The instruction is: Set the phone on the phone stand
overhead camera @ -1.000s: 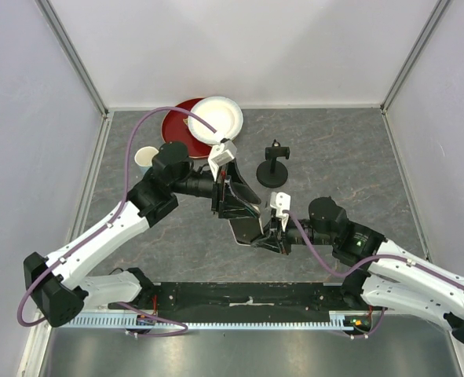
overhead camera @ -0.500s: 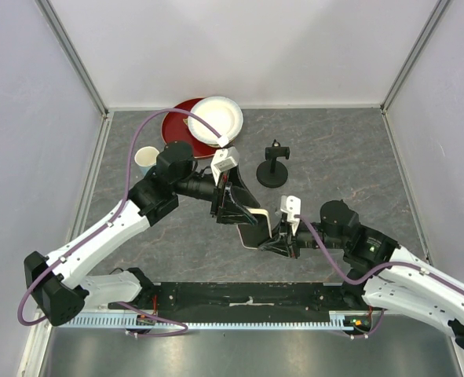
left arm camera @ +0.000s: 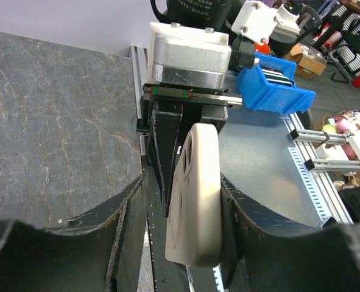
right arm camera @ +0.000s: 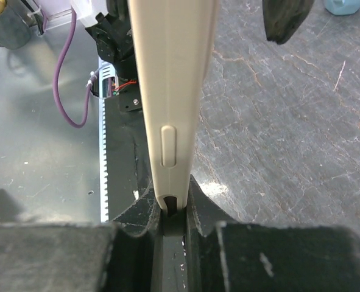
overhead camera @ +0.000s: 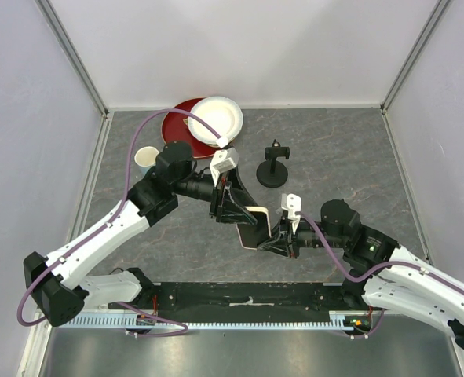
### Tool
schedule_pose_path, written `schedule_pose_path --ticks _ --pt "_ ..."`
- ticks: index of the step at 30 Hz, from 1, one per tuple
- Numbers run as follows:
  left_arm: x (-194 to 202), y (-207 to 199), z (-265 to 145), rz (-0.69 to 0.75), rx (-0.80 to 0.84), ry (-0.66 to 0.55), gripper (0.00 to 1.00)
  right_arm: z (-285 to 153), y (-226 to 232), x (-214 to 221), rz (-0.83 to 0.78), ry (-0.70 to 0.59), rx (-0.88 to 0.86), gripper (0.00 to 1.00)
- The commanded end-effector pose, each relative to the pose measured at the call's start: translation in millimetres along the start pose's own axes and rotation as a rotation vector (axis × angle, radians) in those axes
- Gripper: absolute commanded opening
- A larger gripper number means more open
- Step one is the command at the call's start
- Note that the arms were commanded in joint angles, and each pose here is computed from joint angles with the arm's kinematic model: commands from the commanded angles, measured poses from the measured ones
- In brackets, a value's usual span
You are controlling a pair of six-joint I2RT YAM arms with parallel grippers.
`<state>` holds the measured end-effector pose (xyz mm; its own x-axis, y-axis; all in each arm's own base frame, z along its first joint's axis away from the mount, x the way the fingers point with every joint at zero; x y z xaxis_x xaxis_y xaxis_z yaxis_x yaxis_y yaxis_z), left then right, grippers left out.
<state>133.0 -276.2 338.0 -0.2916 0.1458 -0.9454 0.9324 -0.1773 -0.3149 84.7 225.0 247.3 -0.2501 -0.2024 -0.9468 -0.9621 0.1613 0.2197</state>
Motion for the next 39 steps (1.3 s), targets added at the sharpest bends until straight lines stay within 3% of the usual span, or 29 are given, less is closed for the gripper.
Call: schedule_pose_path --ticks 1,9,12,14,16,17,19,20,21,22,27,30,35,39 --pt "-13 -8 -2 0.082 0.036 -0.022 0.5 -5 11 -39 -0.092 -0.175 -0.047 0.0" --pt "-14 -13 -1 0.094 0.058 -0.024 0.29 1 12 -39 -0.075 -0.156 -0.072 0.0" --pt "-14 -14 1 0.101 0.057 -0.025 0.07 4 10 -39 -0.062 -0.153 -0.073 0.0" --pt "-15 -12 1 0.111 0.011 -0.038 0.02 3 9 -43 -0.062 -0.171 -0.06 0.0" --pt "-18 2 -2 0.097 -0.136 -0.075 0.02 5 -2 -41 -0.037 -0.176 0.029 0.25" --pt "-22 2 -7 0.106 -0.192 -0.1 0.02 2 -8 -40 -0.027 -0.186 0.084 0.43" --pt "-26 21 -15 0.094 -0.383 -0.16 0.02 -1 -26 -31 0.017 -0.19 0.231 0.55" --pt "-32 21 -22 0.105 -0.442 -0.196 0.02 -4 -30 -29 0.036 -0.203 0.278 0.7" --pt "-35 24 -27 0.109 -0.493 -0.223 0.02 -6 -35 -25 0.062 -0.206 0.324 0.79" --pt "-35 36 -35 0.097 -0.612 -0.254 0.02 -11 -46 -17 0.121 -0.222 0.42 0.97" --pt "-44 55 -78 0.071 -0.977 -0.389 0.02 -23 -68 6 0.301 -0.26 0.647 0.98" --pt "-42 61 -91 0.055 -1.08 -0.408 0.02 -22 -81 23 0.434 -0.231 0.767 0.98" --pt "-40 63 -96 0.042 -1.102 -0.406 0.02 -2 -104 43 0.564 -0.021 0.876 0.98" --pt "-34 69 -95 0.053 -1.101 -0.402 0.02 -6 -135 39 0.66 -0.044 0.978 0.98"
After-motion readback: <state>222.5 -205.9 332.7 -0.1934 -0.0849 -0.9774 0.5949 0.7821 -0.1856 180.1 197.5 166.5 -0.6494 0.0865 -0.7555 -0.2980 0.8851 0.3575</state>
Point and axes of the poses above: each gripper's point midway between its finger pads, its own z axis out along the fingers, its own y axis along the line the jaws close on, x = y × z, the point moved 5 cm from there along -z, back along the fingers, and after that the axes turned 1 degree about z, right-handed, at the moved point
